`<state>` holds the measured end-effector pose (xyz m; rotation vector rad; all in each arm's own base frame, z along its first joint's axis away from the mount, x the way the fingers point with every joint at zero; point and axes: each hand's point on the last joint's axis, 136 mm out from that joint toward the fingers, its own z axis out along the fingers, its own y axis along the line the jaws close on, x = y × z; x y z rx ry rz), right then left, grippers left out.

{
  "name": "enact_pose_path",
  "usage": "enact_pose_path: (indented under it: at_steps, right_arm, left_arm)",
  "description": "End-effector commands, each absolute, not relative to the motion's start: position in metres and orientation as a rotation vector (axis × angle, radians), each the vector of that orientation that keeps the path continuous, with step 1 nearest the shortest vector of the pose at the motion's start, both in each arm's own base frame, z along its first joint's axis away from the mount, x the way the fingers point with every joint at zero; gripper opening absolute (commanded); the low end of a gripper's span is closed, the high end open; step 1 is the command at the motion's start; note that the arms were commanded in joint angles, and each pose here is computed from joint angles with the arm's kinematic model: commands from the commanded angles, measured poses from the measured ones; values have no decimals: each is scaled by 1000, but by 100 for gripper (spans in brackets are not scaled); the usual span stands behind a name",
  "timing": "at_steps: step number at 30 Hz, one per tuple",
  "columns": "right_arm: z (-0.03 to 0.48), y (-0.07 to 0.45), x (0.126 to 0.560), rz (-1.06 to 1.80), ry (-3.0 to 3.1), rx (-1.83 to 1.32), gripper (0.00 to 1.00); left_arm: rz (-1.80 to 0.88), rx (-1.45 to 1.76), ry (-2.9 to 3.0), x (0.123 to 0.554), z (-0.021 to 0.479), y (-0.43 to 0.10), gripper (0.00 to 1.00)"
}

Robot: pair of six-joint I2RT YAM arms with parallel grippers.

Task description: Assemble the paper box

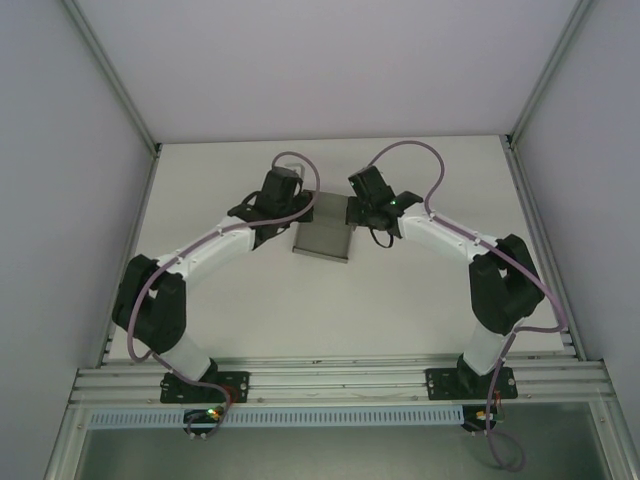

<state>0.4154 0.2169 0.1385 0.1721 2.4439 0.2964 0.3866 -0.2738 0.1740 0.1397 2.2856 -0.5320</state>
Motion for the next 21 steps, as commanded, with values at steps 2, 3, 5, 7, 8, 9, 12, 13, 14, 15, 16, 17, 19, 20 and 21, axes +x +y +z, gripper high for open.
enact_pose_path:
  at_steps: [2,3,5,7,8,9,12,13,14,15,16,17,19,20,21]
  right_arm:
    - [194,237,436,501,2236,359,1]
    - [195,239,437,506,2240,358,1]
    - [200,241,439,509,2254,361,2]
    - [201,246,439,520,2271,336,2]
    - [199,248,438,512,2279,326,2]
    - [196,249,436,504,2285,313,1]
    - [177,248,427,440,2282,282,1]
    - [171,244,424,413,2282,282,1]
    - [164,241,420,397,2280,280,1]
    - [158,237,416,384,2275,284,1]
    - [153,232,411,374,2269,302,1]
    - [150,229,408,368,2260,305,1]
    - [147,225,400,361,2225,292,0]
    - [146,224,397,367,2213,278,0]
    - [146,225,393,371,2202,266,0]
  left_arm:
    - [-568,160,2364,366,148,-288,0]
    - [-570,172,2368,363,146,-289,0]
    - [-552,187,2379,358,141,-287,0]
    - [-544,192,2386,354,139,-286,0]
    - [-540,192,2393,352,136,-285,0]
    - [-537,194,2396,350,134,-284,0]
    - [-514,201,2409,343,126,-278,0]
    - [-504,203,2412,341,124,-275,0]
    - [-493,209,2416,338,121,-272,0]
    - [-485,222,2417,335,119,-270,0]
    - [-478,230,2421,331,116,-267,0]
    - [-476,239,2426,327,113,-265,0]
    - [-470,251,2433,319,107,-261,0]
    - [-473,265,2433,315,104,-260,0]
    - [-478,271,2428,312,102,-260,0]
